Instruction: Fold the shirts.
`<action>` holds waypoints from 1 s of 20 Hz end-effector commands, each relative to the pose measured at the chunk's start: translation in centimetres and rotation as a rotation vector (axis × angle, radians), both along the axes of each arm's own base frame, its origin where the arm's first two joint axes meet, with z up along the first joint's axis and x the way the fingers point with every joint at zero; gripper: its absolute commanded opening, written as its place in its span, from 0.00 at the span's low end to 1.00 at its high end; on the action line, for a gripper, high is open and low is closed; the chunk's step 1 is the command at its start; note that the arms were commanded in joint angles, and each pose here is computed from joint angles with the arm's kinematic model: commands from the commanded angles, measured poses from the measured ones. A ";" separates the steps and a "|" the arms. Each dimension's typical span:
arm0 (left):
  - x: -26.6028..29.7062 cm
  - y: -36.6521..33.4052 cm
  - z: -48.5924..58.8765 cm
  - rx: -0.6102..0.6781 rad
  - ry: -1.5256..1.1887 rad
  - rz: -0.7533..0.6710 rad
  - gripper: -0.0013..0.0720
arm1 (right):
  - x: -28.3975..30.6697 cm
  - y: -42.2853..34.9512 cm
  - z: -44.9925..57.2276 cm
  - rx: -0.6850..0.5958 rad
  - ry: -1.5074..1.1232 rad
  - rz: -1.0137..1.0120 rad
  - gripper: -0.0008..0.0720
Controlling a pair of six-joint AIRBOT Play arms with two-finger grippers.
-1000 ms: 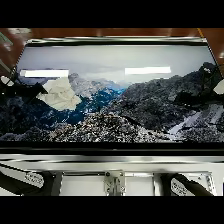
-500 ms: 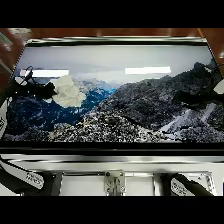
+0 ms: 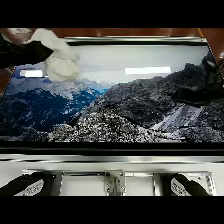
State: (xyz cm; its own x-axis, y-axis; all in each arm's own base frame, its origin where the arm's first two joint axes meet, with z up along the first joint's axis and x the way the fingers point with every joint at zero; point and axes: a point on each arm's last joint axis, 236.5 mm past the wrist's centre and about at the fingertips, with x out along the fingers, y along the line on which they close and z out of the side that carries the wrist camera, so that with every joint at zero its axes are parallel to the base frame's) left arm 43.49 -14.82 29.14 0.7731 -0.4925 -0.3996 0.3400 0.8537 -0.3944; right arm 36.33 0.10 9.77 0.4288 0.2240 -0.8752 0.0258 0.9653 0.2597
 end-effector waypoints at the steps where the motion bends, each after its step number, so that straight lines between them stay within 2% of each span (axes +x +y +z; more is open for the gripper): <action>1: -8.5 -6.2 5.9 -0.042 -0.110 -0.149 0.07 | -1.0 0.6 7.3 -0.040 -0.195 0.045 0.94; 4: -11.3 -12.0 0.0 -0.013 0.032 -0.263 0.07 | -3.9 1.3 10.4 -0.058 -0.255 0.060 0.94; 7: -13.9 -18.0 -10.3 -0.007 0.208 -0.334 0.07 | -7.2 2.2 8.7 -0.041 -0.125 0.107 0.94; 10: -17.5 -22.5 -22.1 -0.052 0.408 -0.306 0.07 | -8.9 3.6 4.5 0.043 0.011 0.125 0.94; 12: -19.9 -23.5 -28.4 -0.010 0.545 -0.283 0.07 | -9.2 5.1 0.7 0.122 0.074 0.122 0.94; 13: -20.3 -23.9 -30.0 0.010 0.579 -0.283 0.13 | -9.3 5.5 -1.5 0.127 0.096 0.116 0.94; 14: -20.3 -24.0 -30.8 0.008 0.613 -0.271 0.70 | -9.2 5.9 -3.4 0.128 0.105 0.112 0.94; 15: -19.9 -23.6 -30.9 0.004 0.642 -0.252 0.99 | -9.2 6.4 -5.1 0.132 0.117 0.111 0.94; 18: -17.3 -17.7 -29.7 0.142 0.689 -0.261 1.00 | -8.6 6.4 -7.7 0.124 0.157 0.106 0.94; 20: -15.0 -11.8 -28.3 0.178 0.698 -0.216 1.00 | -8.0 5.0 -8.7 0.094 0.170 0.080 0.94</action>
State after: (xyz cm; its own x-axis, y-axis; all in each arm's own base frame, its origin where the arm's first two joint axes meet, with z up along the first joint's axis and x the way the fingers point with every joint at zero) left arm 27.66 -32.57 0.68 0.2614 -0.5593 -0.7867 0.2387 0.8272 -0.5087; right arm 27.81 5.93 3.30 0.2655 0.3635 -0.8930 -0.0246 0.9285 0.3706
